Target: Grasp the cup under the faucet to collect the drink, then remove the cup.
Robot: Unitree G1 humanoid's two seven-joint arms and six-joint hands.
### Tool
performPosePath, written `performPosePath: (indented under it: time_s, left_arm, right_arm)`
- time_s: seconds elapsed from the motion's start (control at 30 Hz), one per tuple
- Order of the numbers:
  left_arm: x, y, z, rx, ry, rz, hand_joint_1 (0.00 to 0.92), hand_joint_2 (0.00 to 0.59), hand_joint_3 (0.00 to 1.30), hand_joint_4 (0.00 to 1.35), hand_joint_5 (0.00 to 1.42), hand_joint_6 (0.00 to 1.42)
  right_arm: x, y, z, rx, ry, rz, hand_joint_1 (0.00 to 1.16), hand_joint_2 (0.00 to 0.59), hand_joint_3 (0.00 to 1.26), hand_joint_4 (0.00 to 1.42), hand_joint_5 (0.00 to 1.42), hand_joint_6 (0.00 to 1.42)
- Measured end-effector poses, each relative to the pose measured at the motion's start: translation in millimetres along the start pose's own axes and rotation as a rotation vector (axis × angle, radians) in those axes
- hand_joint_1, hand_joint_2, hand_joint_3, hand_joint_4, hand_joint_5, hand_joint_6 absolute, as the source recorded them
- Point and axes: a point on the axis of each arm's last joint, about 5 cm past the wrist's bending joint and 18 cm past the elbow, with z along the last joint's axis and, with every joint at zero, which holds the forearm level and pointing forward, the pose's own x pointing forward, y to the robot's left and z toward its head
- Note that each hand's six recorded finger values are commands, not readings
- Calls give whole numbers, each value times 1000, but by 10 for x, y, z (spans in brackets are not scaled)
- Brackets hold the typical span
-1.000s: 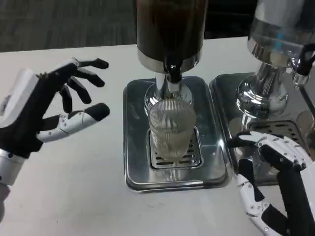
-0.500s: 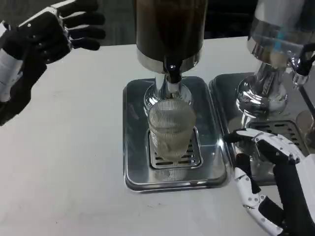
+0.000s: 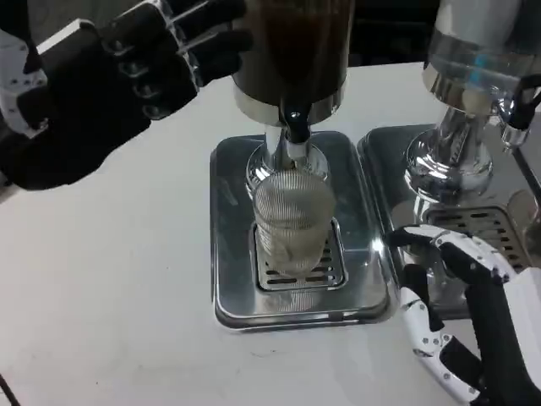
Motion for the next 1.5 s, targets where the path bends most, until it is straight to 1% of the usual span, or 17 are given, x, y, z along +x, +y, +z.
performPosePath:
  time_s: [0.07, 0.1, 0.23, 0.3, 0.37, 0.43, 0.53, 0.57, 0.63, 0.67, 0.73, 0.83, 0.93, 1.3, 1.4, 1.5]
  left_arm:
    - [41, 16, 8, -4, 0, -9, 0, 7, 45, 0, 39, 0]
    - [64, 24, 14, 1, 9, -13, 0, 8, 43, 0, 38, 0]
    - [145, 30, -27, -13, 3, -28, 0, 11, 42, 0, 36, 0]
    - [173, 37, -36, -9, 19, -33, 0, 18, 35, 0, 36, 0]
    - [218, 40, -75, -23, 18, -39, 0, 21, 23, 0, 29, 0]
    - [252, 46, -97, -23, 41, -45, 0, 22, 20, 0, 27, 0]
    - [291, 46, -180, -42, 76, -50, 0, 21, 20, 0, 26, 0]
    - [303, 45, -226, -53, 86, -50, 0, 21, 19, 0, 26, 0]
    - [319, 49, -255, -42, 108, -52, 0, 21, 19, 0, 25, 0]
    - [327, 50, -258, -36, 108, -54, 0, 21, 19, 0, 25, 0]
    - [347, 58, -251, -8, 128, -64, 0, 20, 18, 0, 25, 0]
    - [369, 51, -291, 8, 142, -72, 0, 19, 13, 0, 25, 0]
    - [383, 47, -316, 17, 138, -73, 0, 17, 11, 0, 25, 0]
    - [390, 45, -360, 51, 124, -67, 0, 13, 4, 0, 25, 0]
    - [397, 38, -390, 45, 112, -56, 0, 15, 1, 0, 24, 0]
    - [408, 24, -442, 25, 96, -39, 0, 16, 0, 0, 23, 0]
  right_arm:
    - [-1, 15, 5, 7, 3, -8, 438, 582, 469, 359, 319, 216]
    - [-2, 27, 10, 12, 5, -10, 438, 582, 469, 360, 319, 216]
    - [-14, 64, 12, 18, 14, -19, 435, 578, 469, 360, 319, 216]
    - [-23, 76, 10, 16, 19, -23, 434, 576, 469, 361, 319, 216]
    - [-39, 85, 11, 17, 25, -30, 432, 575, 469, 361, 319, 216]
    - [-51, 91, 15, 16, 28, -34, 431, 574, 469, 361, 319, 216]
    - [-61, 103, 24, 16, 29, -41, 429, 574, 469, 361, 319, 216]
    - [-61, 111, 30, 16, 28, -45, 429, 573, 469, 361, 319, 216]
    - [-63, 121, 39, 21, 29, -54, 427, 573, 469, 361, 319, 216]
    - [-64, 124, 41, 21, 29, -55, 427, 573, 469, 361, 320, 216]
    - [-69, 130, 46, 24, 30, -59, 426, 573, 469, 361, 323, 216]
    - [-79, 138, 51, 27, 34, -65, 425, 573, 469, 361, 326, 216]
    - [-82, 142, 54, 29, 35, -67, 424, 573, 471, 362, 328, 216]
    - [-83, 152, 54, 31, 39, -65, 420, 573, 482, 366, 329, 216]
    - [-83, 155, 55, 32, 39, -64, 420, 573, 482, 366, 329, 216]
    - [-82, 156, 54, 32, 39, -63, 419, 573, 485, 371, 329, 216]
